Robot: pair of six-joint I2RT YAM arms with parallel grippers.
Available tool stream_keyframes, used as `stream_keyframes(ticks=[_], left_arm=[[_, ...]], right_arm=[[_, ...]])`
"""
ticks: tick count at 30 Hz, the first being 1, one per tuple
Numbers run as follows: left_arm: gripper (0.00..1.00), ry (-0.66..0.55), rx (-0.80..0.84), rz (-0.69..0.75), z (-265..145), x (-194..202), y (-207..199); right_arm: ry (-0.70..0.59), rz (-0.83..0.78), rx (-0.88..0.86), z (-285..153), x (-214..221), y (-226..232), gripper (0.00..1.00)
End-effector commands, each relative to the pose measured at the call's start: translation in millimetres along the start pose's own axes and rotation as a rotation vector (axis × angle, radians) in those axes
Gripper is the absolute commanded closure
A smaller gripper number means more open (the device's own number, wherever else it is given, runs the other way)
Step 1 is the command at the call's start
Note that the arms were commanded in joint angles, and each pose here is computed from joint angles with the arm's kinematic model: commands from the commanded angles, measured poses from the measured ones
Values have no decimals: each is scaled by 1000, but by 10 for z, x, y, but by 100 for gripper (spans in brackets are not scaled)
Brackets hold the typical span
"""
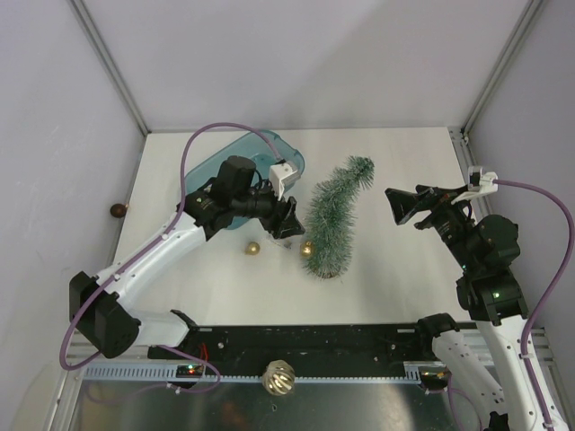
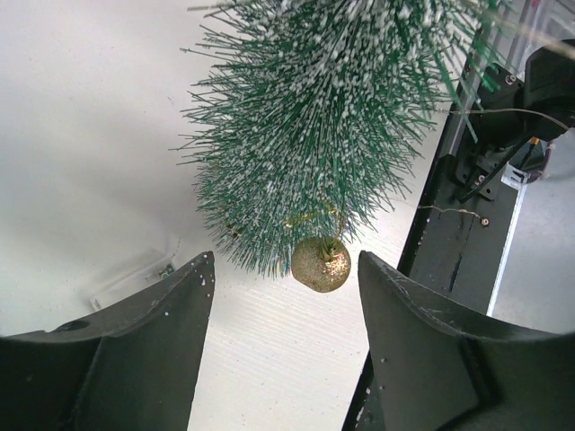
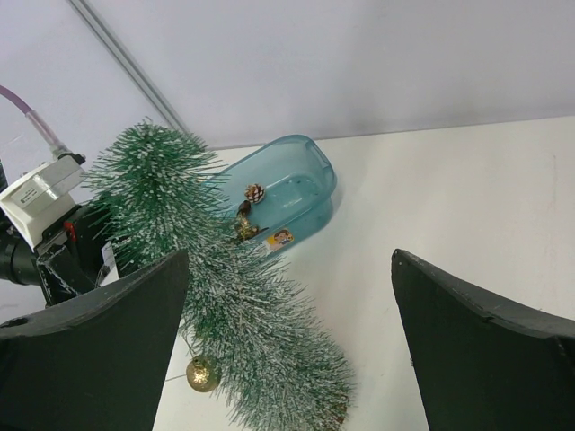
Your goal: Decorate the small christmas tree
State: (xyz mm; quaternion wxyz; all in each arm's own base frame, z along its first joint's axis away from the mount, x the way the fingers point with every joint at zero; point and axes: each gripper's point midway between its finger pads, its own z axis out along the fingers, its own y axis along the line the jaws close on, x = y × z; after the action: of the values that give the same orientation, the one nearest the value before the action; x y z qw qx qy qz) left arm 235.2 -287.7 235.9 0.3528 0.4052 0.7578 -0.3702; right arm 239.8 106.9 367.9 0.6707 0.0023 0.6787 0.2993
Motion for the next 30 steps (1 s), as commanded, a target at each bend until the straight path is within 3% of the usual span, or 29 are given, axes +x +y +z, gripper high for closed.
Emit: stream_keyframes(ticks=[1, 7, 11, 14, 19, 30], left_arm=[[31, -49, 3, 41, -84, -115, -54], [29, -57, -113, 11, -192, -77, 269], [11, -66, -345, -63, -481, 19, 899], [8, -80, -474, -134, -734, 62, 1333], [18, -18, -629, -300, -941, 200, 1979], [28, 202, -755, -455, -477, 829, 3181]], right_arm=[[-53, -18, -13, -38, -191, 71, 1], [-53, -17, -11, -46, -190, 70, 1], [-52, -19, -10, -59, -187, 69, 1], [-46, -19, -11, -52, -174, 67, 1], [-37, -14, -13, -30, -155, 65, 1], [-35, -21, 10, -18, -144, 14, 1]])
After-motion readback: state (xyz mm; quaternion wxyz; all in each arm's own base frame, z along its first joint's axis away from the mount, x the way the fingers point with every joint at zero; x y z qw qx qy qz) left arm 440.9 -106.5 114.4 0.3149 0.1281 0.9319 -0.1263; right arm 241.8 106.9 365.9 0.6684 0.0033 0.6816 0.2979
